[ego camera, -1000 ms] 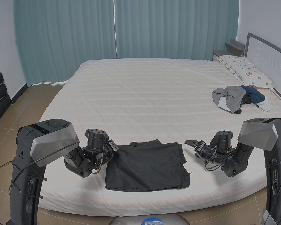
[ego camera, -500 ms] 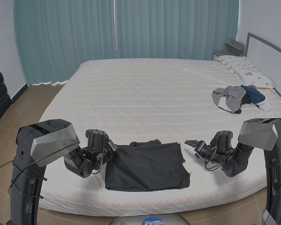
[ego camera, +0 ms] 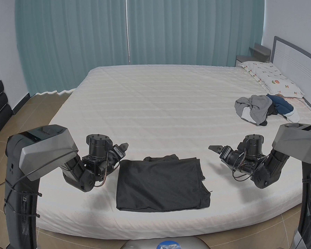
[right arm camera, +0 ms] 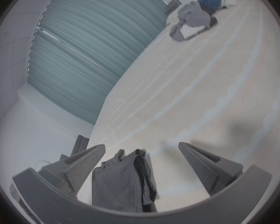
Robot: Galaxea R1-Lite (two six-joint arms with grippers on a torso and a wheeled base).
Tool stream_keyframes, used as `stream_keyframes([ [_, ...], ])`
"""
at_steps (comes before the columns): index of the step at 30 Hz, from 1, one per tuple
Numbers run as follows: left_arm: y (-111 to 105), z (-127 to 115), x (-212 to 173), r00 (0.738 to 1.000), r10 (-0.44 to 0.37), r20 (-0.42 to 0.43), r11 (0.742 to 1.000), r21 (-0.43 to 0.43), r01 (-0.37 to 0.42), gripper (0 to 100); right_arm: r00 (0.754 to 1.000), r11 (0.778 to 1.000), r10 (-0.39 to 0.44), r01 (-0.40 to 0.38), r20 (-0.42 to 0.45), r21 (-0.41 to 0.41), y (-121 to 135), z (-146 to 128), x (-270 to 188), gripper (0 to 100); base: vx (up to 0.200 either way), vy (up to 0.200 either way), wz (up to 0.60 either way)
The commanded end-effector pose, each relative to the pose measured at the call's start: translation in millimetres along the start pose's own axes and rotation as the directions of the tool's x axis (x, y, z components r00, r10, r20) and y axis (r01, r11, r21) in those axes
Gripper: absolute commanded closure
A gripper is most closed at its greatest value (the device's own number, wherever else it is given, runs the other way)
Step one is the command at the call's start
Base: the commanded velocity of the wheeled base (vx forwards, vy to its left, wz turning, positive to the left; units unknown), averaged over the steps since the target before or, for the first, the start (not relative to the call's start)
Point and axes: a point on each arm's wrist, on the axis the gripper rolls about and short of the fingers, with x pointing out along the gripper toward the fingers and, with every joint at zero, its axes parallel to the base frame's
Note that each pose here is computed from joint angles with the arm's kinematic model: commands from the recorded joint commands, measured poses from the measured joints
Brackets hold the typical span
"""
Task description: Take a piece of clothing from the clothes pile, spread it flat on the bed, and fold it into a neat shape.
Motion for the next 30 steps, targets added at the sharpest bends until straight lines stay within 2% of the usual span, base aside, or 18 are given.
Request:
stream_keyframes([
  [1, -21, 36, -65, 0.993, -0.081, 0.081, 0.997, -0.006, 0.082, 0, 0.991, 0.994, -0.021, 0.036, 0.133, -0.107, 31, 24, -48, 0, 0.000, 0.000, 0.00],
  [4, -25, 51, -106, 0.978, -0.158, 0.138, 0.987, 0.040, 0.154, 0, 0.982, 0.985, -0.024, 0.055, 0.188, -0.164, 45, 30, -84, 0, 0.000, 0.000, 0.00],
  [6, -26, 59, -137, 0.965, -0.196, 0.173, 0.976, 0.130, 0.174, 0, 0.977, 0.977, -0.002, 0.047, 0.214, -0.207, 57, 32, -115, 0, 0.000, 0.000, 0.00],
  [10, -21, 67, -182, 0.952, -0.209, 0.222, 0.957, 0.248, 0.152, 0, 0.962, 0.961, 0.057, 0.019, 0.267, -0.276, 74, 31, -172, 0, 0.000, 0.000, 0.00],
  [14, -14, 72, -234, 0.930, -0.230, 0.288, 0.952, 0.266, 0.154, 0, 0.940, 0.931, 0.119, 0.006, 0.319, -0.365, 82, 25, -225, 0, 0.000, 0.000, 0.00],
  [16, -13, 75, -256, 0.914, -0.252, 0.320, 0.946, 0.279, 0.163, 0, 0.927, 0.913, 0.149, 0.005, 0.345, -0.408, 85, 22, -245, 0, 0.000, 0.000, 0.00],
  [18, -9, 75, -279, 0.900, -0.263, 0.348, 0.935, 0.323, 0.148, 0, 0.916, 0.877, 0.169, 0.029, 0.364, -0.481, 83, 14, -268, 0, 0.000, 0.000, 0.00],
  [20, -4, 74, -293, 0.900, -0.239, 0.363, 0.929, 0.356, 0.103, 0, 0.908, 0.844, 0.187, 0.048, 0.376, -0.535, 80, 6, -287, 0, 0.000, 0.000, 0.00],
  [23, 0, 74, -322, 0.890, -0.201, 0.409, 0.927, 0.373, 0.038, 0, 0.888, 0.817, 0.218, 0.061, 0.406, -0.573, 78, -4, -316, 0, 0.000, 0.000, 0.00],
  [25, 2, 74, -329, 0.887, -0.195, 0.418, 0.925, 0.379, 0.025, 0, 0.886, 0.813, 0.218, 0.068, 0.410, -0.579, 77, -6, -323, 0, 0.000, 0.000, 0.00],
  [27, 10, 72, -356, 0.884, -0.183, 0.430, 0.909, 0.416, -0.014, 0, 0.882, 0.796, 0.186, 0.123, 0.432, -0.593, 71, -14, -345, 0, 0.000, 0.000, 0.00],
  [28, 14, 70, -364, 0.884, -0.183, 0.430, 0.905, 0.424, -0.019, 0, 0.882, 0.785, 0.172, 0.146, 0.438, -0.602, 68, -17, -352, 0, 0.000, 0.000, 0.00],
  [30, 22, 66, -382, 0.884, -0.179, 0.432, 0.897, 0.441, -0.034, 0, 0.880, 0.749, 0.155, 0.191, 0.448, -0.634, 62, -28, -369, 0, 0.000, 0.000, 0.00],
])
